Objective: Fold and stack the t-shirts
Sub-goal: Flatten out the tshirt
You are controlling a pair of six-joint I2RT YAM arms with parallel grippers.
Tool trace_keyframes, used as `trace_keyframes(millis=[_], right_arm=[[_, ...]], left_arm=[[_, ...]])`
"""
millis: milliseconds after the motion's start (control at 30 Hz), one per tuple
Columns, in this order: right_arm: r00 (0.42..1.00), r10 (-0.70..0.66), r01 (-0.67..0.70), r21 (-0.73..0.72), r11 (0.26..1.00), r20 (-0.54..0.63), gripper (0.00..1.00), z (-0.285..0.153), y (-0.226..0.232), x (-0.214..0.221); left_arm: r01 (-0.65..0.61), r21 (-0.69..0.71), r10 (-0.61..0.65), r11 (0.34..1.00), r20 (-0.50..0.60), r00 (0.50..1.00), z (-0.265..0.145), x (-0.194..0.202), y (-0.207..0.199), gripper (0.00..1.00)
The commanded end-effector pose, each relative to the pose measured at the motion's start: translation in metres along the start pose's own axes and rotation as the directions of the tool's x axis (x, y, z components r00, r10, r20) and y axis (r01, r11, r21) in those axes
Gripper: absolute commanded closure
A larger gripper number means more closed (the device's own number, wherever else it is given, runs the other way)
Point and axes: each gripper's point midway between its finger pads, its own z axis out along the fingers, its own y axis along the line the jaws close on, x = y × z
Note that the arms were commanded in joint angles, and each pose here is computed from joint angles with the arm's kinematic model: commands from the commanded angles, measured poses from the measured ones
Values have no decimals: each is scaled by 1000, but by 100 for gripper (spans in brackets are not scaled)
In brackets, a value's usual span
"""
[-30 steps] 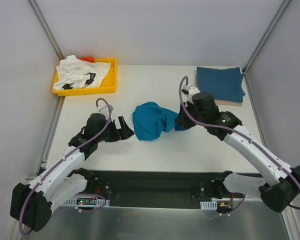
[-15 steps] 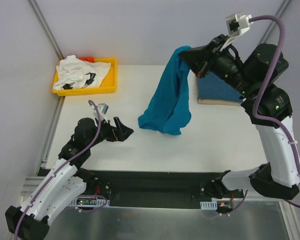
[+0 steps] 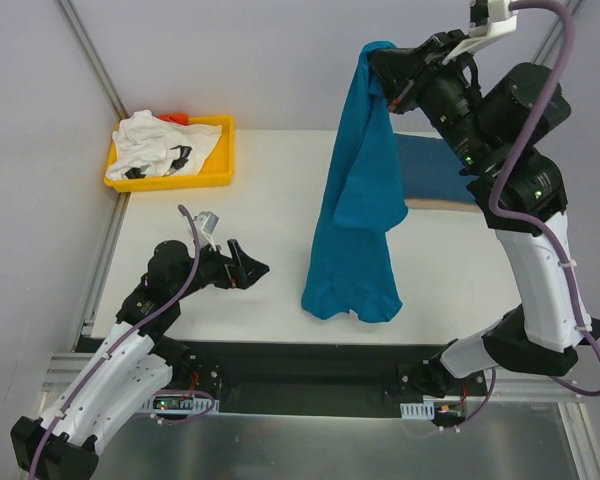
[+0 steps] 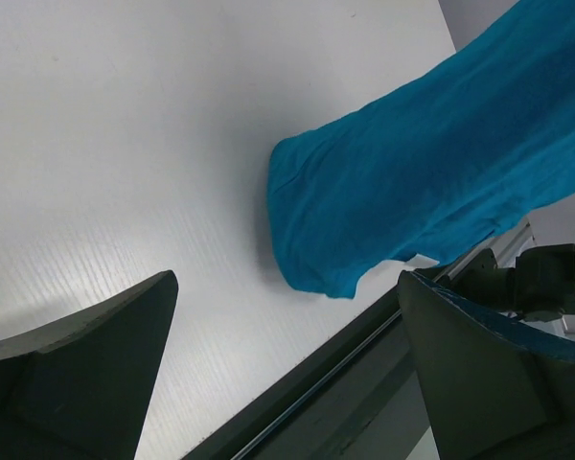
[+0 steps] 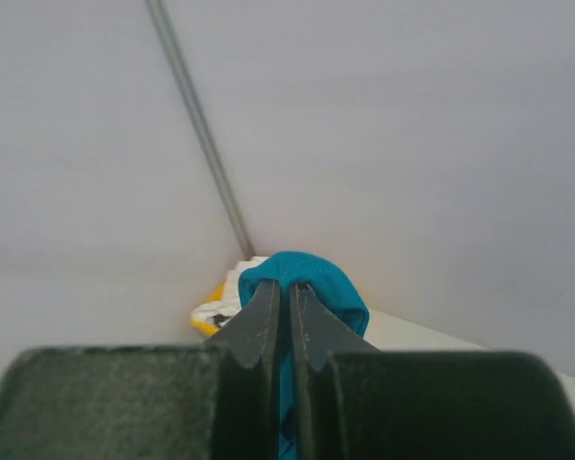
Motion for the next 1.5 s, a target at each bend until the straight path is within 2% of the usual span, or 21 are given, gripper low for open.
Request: trace_keyframes(millis=[0,67,133,167,267,300,367,400,533,633,700,733,800,833,867,900,933,967,1033,1333,1467], right_arm=[[981,-167,193,385,902,-99,99,10,-82,29],[937,-228,329,447,832,-266,94,13,-114,74],[899,-202,394,519,758,-389,94,6,-151,108],[861,-166,436,528,729,-481,95,-4,-169,141],[792,-4,449,577,683,-611,97,-32,-223,200],[756,107,400,584,706,-646,98,-43,-233,241],[714,236,377,646,664,-659,99,-70,-265,272],[669,314,358,661,659,-674,99,-87,-271,301],[605,389,364,675,641,-695,99,-126,-281,336],[584,405,379,677,631,-704,99,-147,-279,346],[576,416,390,684,616,-703,99,-159,-279,350],[588,420,383,695,609,-692,99,-164,-278,346],[574,445,375,704,603,-687,99,-177,-276,356],[584,447,362,711,603,-677,99,-181,-275,354],[581,455,357,714,602,-675,99,-186,-275,360],[581,458,346,714,609,-673,99,-188,-273,360],[590,456,339,717,609,-666,99,-190,-272,358],[585,462,340,719,606,-667,99,-194,-273,360],[589,465,333,722,606,-661,99,-196,-273,358],[613,471,299,738,605,-634,99,-201,-274,354],[610,476,290,737,610,-634,99,-200,-273,358]], left_arm=[[25,34,-25,999,-17,1000,4,3,-6,1],[36,23,-35,999,-31,999,7,4,-4,1],[56,4,-56,998,-47,997,10,7,0,1],[64,-3,-64,998,-53,997,11,8,2,1],[92,-22,-94,996,-76,993,16,12,5,1],[99,-25,-101,995,-85,991,17,14,6,1],[101,-39,-105,994,-116,988,22,20,8,1],[108,-41,-113,993,-135,984,24,25,7,1],[117,-64,-129,991,-248,960,37,50,4,1],[63,-57,-78,996,-333,940,51,71,-14,1],[12,-38,-24,999,-341,940,64,69,-32,1],[-23,-26,10,999,-416,909,72,92,-41,3],[-53,25,59,998,-443,895,87,94,-68,6],[-75,31,80,997,-512,855,97,118,-72,7],[-82,79,111,994,-518,848,107,115,-92,10],[-89,129,146,988,-557,818,110,124,-100,11],[-95,113,145,989,-610,779,122,143,-93,12],[-88,148,161,985,-611,775,132,141,-108,18],[-63,156,152,986,-669,728,145,158,-106,22],[-62,116,128,991,-743,657,168,195,-101,30],[-160,25,127,987,-732,670,174,196,-79,33]])
